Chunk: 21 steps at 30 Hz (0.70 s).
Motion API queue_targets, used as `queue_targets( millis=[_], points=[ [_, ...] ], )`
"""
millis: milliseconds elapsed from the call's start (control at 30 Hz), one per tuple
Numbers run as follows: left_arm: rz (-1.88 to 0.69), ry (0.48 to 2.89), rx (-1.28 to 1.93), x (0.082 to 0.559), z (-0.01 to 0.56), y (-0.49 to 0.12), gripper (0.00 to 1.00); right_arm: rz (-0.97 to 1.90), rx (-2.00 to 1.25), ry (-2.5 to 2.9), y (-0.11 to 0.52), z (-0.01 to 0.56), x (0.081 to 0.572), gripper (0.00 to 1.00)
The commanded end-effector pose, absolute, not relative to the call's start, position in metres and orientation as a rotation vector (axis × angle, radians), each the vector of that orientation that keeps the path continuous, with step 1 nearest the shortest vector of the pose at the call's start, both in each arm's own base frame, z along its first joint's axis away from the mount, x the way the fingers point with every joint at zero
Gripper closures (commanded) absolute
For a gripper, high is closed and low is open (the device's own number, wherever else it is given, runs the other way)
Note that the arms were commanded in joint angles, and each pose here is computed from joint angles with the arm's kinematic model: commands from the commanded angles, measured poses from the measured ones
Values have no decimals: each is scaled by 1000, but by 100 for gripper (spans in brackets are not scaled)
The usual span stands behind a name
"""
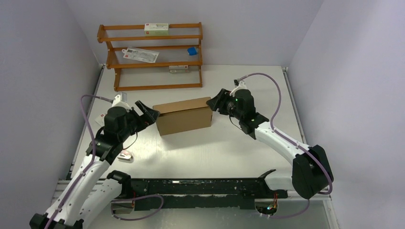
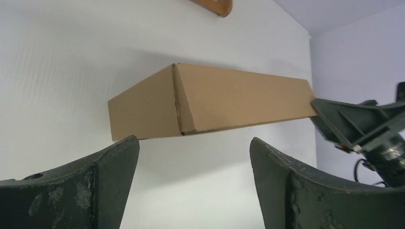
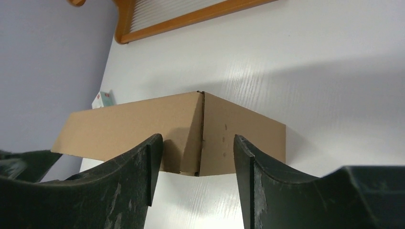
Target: Fold the paper box
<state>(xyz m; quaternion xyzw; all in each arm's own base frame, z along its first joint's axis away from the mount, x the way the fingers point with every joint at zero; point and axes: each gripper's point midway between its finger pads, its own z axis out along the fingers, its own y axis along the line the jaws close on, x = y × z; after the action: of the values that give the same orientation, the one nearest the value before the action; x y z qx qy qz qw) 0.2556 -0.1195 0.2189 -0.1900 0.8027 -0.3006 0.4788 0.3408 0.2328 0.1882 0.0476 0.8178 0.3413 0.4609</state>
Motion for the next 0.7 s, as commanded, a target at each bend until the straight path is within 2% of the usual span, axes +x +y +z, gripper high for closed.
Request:
queue_targets(
  millis=[0,267,500,667],
  points=[
    [-691,1914,-490,276,219,-114,11,917,74,2049,241,182,336,42],
    [-708,1906,-521,296,209,-110,20,953,87,2114,241,151,327,46],
    [-864,2015,-554,294,165,-119,45,1007,113,2189,236,120,317,58],
    [-898,2088,-527,286,142,-125,55,1028,141,2238,229,97,305,70]
  ],
)
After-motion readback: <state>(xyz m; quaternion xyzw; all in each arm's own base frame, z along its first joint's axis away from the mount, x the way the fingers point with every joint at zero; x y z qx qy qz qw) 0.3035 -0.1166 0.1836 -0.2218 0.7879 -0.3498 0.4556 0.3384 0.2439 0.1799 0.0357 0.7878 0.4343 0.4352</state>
